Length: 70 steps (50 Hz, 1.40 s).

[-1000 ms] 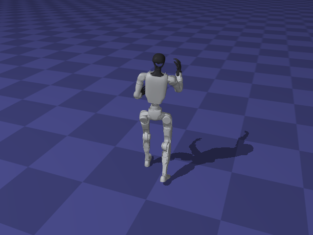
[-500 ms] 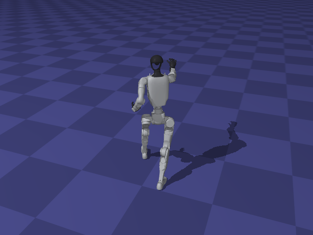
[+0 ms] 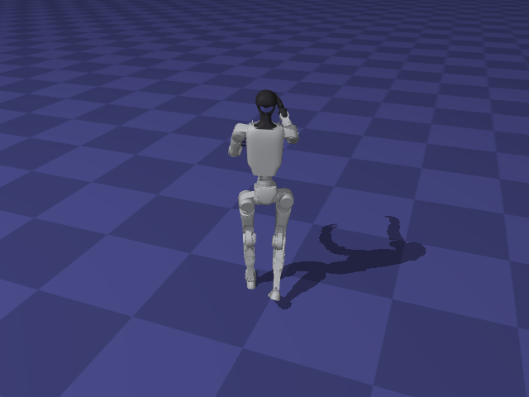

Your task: Kungfu

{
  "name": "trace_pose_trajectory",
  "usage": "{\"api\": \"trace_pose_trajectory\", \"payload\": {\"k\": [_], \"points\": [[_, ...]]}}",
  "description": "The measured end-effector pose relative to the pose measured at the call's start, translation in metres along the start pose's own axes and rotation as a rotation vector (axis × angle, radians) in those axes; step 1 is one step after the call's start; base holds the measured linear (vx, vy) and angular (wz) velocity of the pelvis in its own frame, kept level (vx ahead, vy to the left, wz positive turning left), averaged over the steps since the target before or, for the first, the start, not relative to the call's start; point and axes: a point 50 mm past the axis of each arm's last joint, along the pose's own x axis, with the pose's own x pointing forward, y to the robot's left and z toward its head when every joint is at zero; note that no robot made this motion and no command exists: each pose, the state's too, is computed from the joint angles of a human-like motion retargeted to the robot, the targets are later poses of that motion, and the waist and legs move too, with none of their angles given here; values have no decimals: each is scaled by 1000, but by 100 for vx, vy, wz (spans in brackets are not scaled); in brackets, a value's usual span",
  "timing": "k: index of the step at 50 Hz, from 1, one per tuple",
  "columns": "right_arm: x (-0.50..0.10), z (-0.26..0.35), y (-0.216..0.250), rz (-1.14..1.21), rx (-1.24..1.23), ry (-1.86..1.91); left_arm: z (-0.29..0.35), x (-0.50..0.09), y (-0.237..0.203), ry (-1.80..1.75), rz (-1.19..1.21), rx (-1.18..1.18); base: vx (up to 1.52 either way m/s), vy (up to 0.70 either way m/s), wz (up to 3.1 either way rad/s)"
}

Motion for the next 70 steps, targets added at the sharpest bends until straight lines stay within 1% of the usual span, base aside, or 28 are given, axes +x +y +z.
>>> {"api": "trace_pose_trajectory", "payload": {"k": [2, 5, 7, 9, 10, 12, 14, 18, 22, 25, 28, 31, 34, 37, 39, 41, 43, 46, 48, 52, 55, 58, 60, 62, 65, 67, 70], "points": [[3, 20, 26, 101, 116, -118, 40, 27, -22, -171, -6, 5, 39, -4, 72], [4, 53, 64, 228, 262, -280, 105, 51, -66, -432, -45, -112, 50, -5, 59], [2, 72, 86, 310, 341, -357, 156, 54, -98, -630, -123, -232, 48, -6, 50], [-1, 88, 101, 371, 404, -415, 207, 45, -119, -840, -219, -302, 52, -14, 53], [-2, 95, 105, 397, 427, -442, 229, 37, -126, -940, -261, -313, 59, -24, 58], [-1, 111, 98, 431, 417, -502, 258, 22, -134, -1087, -290, -281, 59, -29, 66], [-1, 121, 94, 463, 354, -545, 280, 10, -134, -1200, -275, -231, 51, -26, 64], [-2, 129, 89, 457, 232, -580, 297, -4, -125, -1325, -194, -129, 62, -36, 50], [-1, 120, 83, 353, 197, -552, 275, 8, -126, -1226, -106, -72, 59, -40, 71], [-11, 99, 76, 313, 195, -460, 229, 28, -123, -1026, -100, 17, 80, -63, 61], [-42, 56, 70, 275, 160, -283, 146, 41, -111, -683, -150, 172, 91, -79, -6], [-104, -9, 44, 185, 73, 48, 43, 19, -89, -264, -325, 341, 80, -65, -67], [-188, -68, 21, 142, 16, 495, -46, -30, -51, 166, -373, 506, 40, -28, -32], [-299, -104, 10, 180, -7, 1051, -112, -108, -4, 553, -341, 599, 41, -31, -86], [-383, -102, 8, 245, 1, 1434, -147, -180, 15, 836, -317, 601, 53, -33, -127], [-457, -79, 11, 329, 9, 1778, -168, -255, 20, 1108, -269, 552, 60, -28, -111], [-512, -47, 18, 444, 39, 2047, -174, -322, 20, 1332, -224, 462, 47, -18, -129], [-561, -2, 39, 629, 230, 2272, -167, -400, 12, 1563, -222, 329, 29, -8, -138], [-578, 22, 59, 671, 394, 2315, -160, -436, -3, 1649, -266, 254, 29, -6, -79], [-592, 50, 107, 640, 644, 2269, -141, -487, -37, 1692, -403, 132, 32, -14, -62], [-582, 43, 134, 621, 705, 2197, -137, -487, -62, 1613, -556, 39, -9, 1, -101], [-568, 32, 140, 638, 740, 2070, -135, -476, -74, 1528, -798, -31, -12, -13, -11], [-564, 34, 153, 673, 767, 2017, -131, -476, -81, 1523, -968, -90, 20, -26, 103], [-565, 37, 166, 674, 785, 2023, -128, -480, -90, 1534, -1082, -149, 45, -15, 90], [-570, 46, 177, 625, 849, 2069, -122, -486, -101, 1520, -1157, -214, 44, -12, 26], [-570, 49, 179, 589, 892, 2055, -121, -484, -99, 1502, -1176, -206, 33, -18, 56], [-569, 49, 176, 570, 851, 2028, -130, -470, -78, 1511, -1235, -68, 21, -15, 65]]}}
